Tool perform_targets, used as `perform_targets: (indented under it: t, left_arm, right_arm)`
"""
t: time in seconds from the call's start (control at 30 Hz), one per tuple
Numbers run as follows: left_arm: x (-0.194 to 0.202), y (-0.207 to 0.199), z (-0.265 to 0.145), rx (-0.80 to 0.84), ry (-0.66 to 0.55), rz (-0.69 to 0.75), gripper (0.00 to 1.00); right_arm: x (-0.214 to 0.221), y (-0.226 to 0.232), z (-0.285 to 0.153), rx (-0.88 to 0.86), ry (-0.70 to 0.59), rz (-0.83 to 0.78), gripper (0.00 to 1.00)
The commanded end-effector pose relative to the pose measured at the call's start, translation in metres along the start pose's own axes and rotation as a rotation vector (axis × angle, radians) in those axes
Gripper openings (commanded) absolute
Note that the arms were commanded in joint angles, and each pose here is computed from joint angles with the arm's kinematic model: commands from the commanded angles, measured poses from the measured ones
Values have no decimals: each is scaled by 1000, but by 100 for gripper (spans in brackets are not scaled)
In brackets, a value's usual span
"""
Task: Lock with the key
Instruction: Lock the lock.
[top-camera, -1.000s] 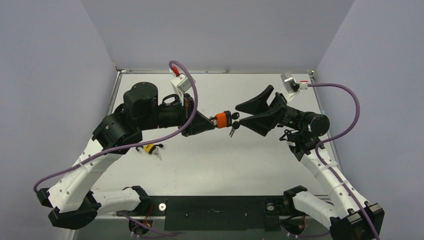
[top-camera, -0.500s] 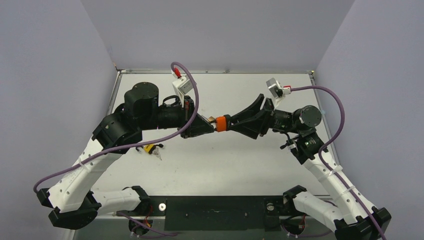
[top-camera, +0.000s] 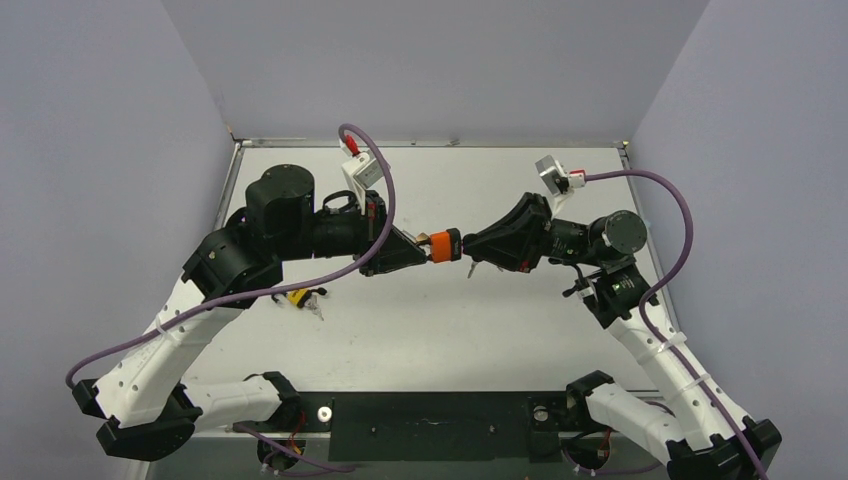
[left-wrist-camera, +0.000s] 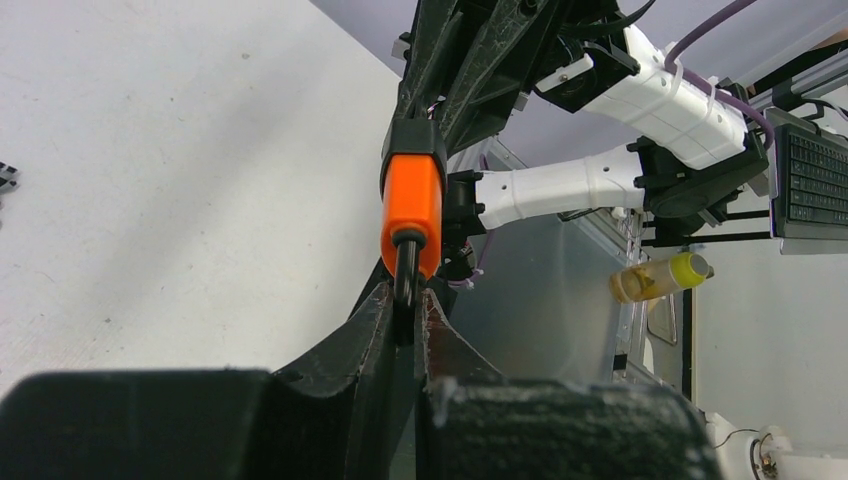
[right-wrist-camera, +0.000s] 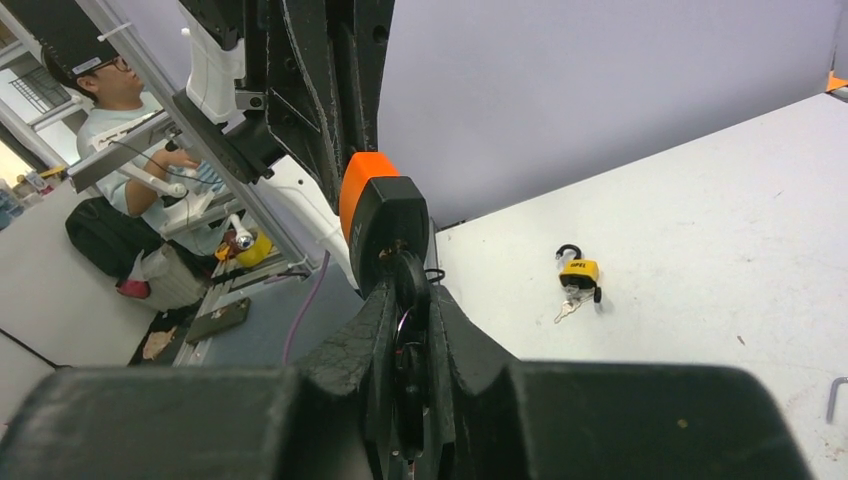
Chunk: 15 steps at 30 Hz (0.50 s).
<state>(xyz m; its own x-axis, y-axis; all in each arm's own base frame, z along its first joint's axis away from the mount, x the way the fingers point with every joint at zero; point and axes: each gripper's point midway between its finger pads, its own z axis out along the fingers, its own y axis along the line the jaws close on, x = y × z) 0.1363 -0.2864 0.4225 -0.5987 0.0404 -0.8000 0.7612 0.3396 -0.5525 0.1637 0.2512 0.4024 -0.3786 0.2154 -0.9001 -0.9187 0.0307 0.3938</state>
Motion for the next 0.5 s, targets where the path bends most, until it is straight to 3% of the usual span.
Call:
perform_targets:
  t: [0.0, 0.33, 0.47]
  left_arm:
    - [-17, -17, -15, 54, -83, 57, 0]
    - [-23, 7, 2, 26, -151, 45, 0]
    - [-26, 35, 37, -5, -178, -31, 0]
  right_arm:
    - [-26, -12, -10, 83, -94, -83, 0]
    - [-32, -92, -55, 383, -203, -3, 0]
    - [-28, -152, -89, 644, -265, 97, 0]
